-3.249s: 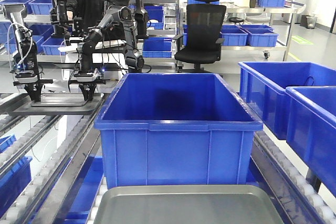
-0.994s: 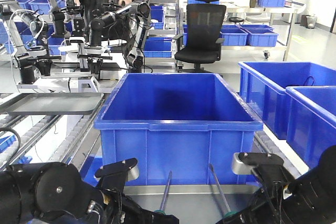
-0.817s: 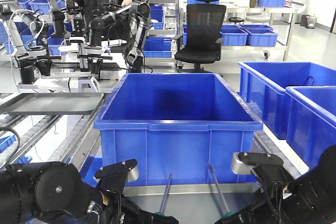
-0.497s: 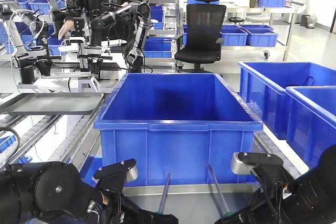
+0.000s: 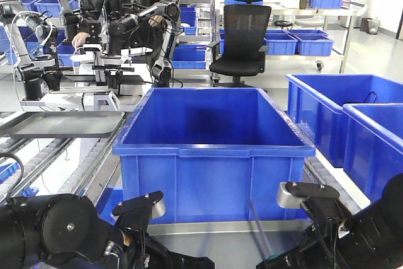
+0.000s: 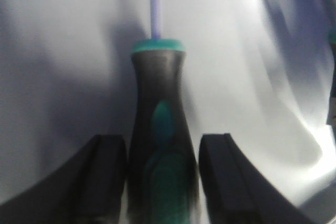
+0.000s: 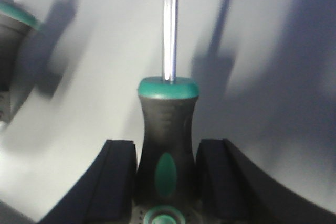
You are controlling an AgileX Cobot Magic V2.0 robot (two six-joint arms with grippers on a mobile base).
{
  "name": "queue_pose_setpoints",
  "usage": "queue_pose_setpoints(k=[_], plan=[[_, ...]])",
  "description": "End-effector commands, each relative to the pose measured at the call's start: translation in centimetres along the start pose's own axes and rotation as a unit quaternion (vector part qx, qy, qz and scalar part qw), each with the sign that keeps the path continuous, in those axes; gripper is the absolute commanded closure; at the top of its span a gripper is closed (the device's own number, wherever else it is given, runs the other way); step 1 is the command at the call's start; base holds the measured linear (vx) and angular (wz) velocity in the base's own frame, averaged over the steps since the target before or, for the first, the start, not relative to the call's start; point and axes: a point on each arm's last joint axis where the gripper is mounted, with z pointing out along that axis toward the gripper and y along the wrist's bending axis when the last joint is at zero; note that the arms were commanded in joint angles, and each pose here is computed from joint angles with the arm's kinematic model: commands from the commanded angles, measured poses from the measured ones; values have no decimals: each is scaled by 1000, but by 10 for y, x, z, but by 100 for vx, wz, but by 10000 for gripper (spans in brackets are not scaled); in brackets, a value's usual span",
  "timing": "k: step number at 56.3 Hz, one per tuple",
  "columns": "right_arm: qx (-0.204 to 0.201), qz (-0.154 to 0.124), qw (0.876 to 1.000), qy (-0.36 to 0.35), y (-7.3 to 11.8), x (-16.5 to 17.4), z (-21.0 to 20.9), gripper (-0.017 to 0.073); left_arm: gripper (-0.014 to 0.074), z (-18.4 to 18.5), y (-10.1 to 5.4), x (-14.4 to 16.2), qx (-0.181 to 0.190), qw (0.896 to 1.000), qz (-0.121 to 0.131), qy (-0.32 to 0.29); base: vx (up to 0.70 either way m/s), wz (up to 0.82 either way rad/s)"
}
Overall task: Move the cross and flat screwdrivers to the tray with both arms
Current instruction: 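Open both grippers to release the screwdrivers on the tray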
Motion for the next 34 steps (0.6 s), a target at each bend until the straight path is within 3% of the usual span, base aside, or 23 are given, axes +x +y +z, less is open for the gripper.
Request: queue_pose_setpoints(k=[1, 10, 19, 26, 34], plan=[[-12, -2, 999, -49, 6, -9, -15, 158, 73, -20, -14, -5, 34, 999, -7, -32, 0, 0], [-11, -12, 998, -54, 6, -9, -17, 155, 76, -22, -15, -4, 35, 999, -3, -27, 0, 0], [-12, -26, 997, -75, 9, -6, -32, 188, 155, -41, -21, -2, 47, 998, 24, -46, 0, 0], [-7, -45, 993, -106, 13, 2, -57, 289, 314, -69, -25, 3, 55, 995, 49, -73, 0, 0], [4, -76, 983, -165, 18, 20, -98, 502, 596, -111, -25, 15, 39, 986, 107, -120, 0, 0]])
